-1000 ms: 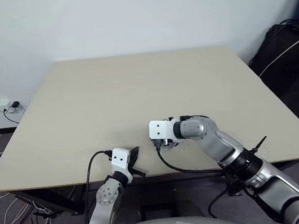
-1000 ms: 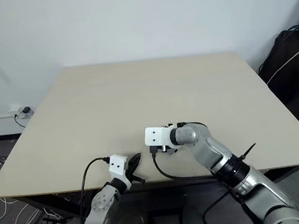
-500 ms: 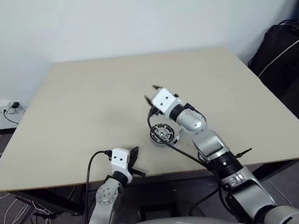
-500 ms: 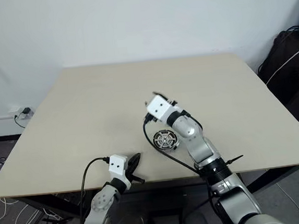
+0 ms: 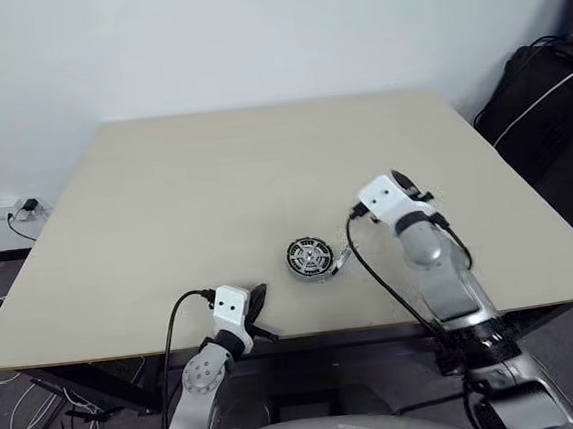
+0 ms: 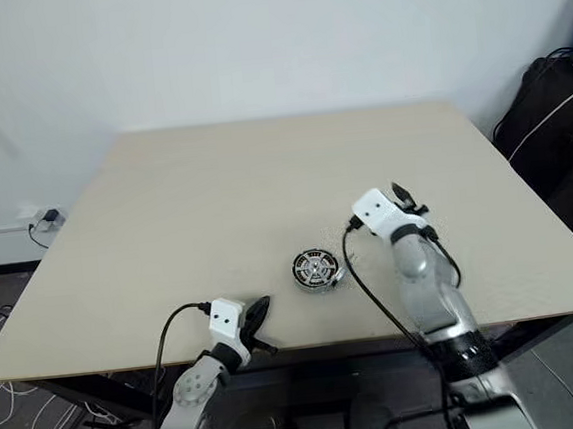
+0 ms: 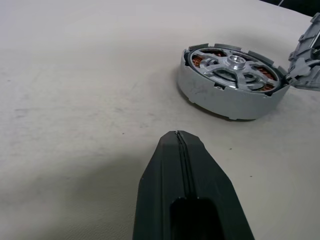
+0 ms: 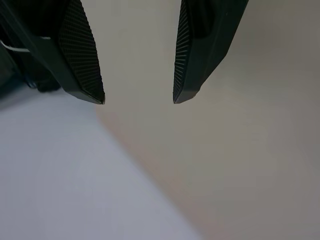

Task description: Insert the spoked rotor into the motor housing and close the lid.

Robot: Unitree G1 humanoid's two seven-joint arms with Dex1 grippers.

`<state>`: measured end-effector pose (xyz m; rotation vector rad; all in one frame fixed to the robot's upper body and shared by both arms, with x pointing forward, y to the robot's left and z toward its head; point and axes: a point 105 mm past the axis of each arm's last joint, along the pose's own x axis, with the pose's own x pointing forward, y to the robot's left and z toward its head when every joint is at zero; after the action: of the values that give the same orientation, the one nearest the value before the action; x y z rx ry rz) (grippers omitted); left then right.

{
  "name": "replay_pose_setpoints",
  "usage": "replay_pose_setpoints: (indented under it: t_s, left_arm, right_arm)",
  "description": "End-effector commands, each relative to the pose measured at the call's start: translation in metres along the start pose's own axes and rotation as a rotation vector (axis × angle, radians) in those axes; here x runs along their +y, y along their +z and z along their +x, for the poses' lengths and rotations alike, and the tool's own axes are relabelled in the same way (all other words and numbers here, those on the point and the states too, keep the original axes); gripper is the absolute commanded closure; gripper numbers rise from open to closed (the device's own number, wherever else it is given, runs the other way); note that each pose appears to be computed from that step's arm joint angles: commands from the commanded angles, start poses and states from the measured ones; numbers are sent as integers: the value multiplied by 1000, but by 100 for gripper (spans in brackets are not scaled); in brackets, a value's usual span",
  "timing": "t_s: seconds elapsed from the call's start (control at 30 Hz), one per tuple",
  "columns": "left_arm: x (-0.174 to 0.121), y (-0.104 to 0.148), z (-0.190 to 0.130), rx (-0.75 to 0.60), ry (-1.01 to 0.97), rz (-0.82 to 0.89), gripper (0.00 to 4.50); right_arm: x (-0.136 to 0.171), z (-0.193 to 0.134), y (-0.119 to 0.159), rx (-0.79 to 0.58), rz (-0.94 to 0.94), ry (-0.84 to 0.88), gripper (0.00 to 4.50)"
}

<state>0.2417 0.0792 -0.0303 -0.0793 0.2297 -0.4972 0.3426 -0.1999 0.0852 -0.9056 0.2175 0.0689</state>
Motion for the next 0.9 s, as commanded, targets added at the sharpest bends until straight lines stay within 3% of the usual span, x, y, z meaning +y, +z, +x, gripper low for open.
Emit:
replay_pose_setpoints:
  t_s: [0.03, 0.2, 0.33, 0.53, 0.9]
  left_arm:
    - [0, 10, 4, -33, -16, 15, 450]
    - [-2, 12, 7, -31, -36, 22, 450]
    - [-3, 14, 7, -32, -44, 25, 450]
    - [-2, 14, 7, -30, -46, 29, 450]
    - [0, 17, 1, -29, -38, 36, 450]
  right_arm:
    - [1, -16, 4, -8, -94, 114, 219]
    - [42, -63, -1, -44, -219, 551, 219]
    - [54, -87, 18, -154, -66, 721, 219]
    - [42, -79, 43, -292, 156, 621, 219]
    - [49, -73, 35, -213, 372, 583, 219]
